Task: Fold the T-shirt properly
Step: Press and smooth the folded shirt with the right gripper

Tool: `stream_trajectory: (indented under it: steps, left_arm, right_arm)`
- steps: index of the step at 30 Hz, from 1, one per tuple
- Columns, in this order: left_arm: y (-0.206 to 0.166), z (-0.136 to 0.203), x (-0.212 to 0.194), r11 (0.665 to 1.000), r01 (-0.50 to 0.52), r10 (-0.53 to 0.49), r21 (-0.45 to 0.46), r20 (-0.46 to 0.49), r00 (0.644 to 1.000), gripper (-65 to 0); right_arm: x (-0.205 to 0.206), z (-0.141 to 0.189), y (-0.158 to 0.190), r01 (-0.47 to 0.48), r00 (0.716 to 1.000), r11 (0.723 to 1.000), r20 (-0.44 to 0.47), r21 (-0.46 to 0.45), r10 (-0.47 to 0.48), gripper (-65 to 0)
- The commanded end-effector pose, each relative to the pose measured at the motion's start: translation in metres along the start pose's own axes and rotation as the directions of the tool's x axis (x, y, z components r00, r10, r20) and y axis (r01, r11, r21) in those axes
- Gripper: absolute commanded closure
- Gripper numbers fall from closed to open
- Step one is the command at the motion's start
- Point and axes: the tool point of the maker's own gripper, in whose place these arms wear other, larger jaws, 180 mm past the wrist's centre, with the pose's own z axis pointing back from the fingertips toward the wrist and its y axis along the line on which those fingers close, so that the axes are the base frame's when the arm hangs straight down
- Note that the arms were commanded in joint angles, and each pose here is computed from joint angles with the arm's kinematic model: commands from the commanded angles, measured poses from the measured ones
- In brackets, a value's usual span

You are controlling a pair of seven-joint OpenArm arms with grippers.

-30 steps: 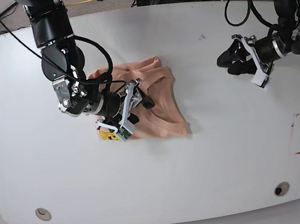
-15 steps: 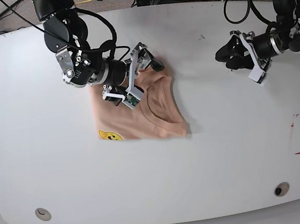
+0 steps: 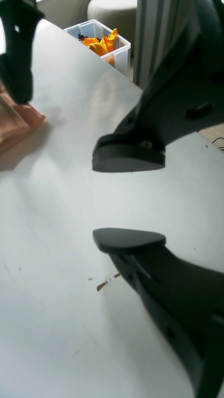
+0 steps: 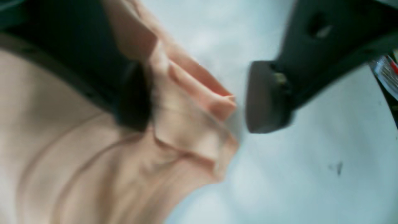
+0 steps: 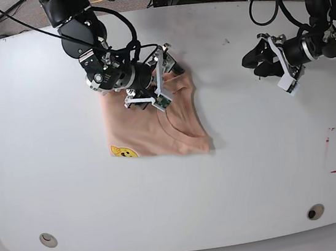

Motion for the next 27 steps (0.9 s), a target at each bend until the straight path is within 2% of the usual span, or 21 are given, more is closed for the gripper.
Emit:
stream_trajectory:
  steps: [1,2,5,6,13,20,27]
  left_arm:
    - [0.001,0.007,0.014,1.0,0.021,-0.021,0.001,0.043,0.999,-27.4]
    - [0.002,0.007,0.014,1.0,0.02,-0.02,0.001,0.042,0.999,-27.4]
    - [0.002,0.007,0.013,1.0,0.018,-0.018,0.001,0.042,0.999,-27.4]
    - [0.001,0.006,0.013,1.0,0.018,-0.018,0.0,0.041,0.999,-27.4]
    - [0.001,0.006,0.013,1.0,0.018,-0.018,0.0,0.041,0.999,-27.4]
    - [0.0,0.006,0.014,1.0,0.022,-0.021,-0.001,0.041,0.999,-27.4]
    - [0.001,0.006,0.013,1.0,0.021,-0.021,0.0,0.04,0.999,-27.4]
  right_arm:
    - [0.016,0.001,0.002,-0.037,0.998,0.999,0.046,0.001,0.037,-28.2]
    - [0.015,0.0,0.004,-0.039,0.998,0.999,0.044,0.006,0.039,-19.8]
    - [0.015,0.0,0.007,-0.045,0.998,0.999,0.043,0.01,0.044,-3.3]
    - [0.016,0.0,0.007,-0.044,0.998,0.999,0.046,0.01,0.043,-0.8]
    - [0.03,0.009,0.008,-0.067,0.994,0.998,0.087,-0.001,0.067,0.0]
    - [0.056,0.039,0.009,-0.091,0.978,0.995,0.186,-0.05,0.099,0.0]
    - [0.048,0.05,0.028,-0.059,0.981,0.998,0.187,0.031,0.052,0.0]
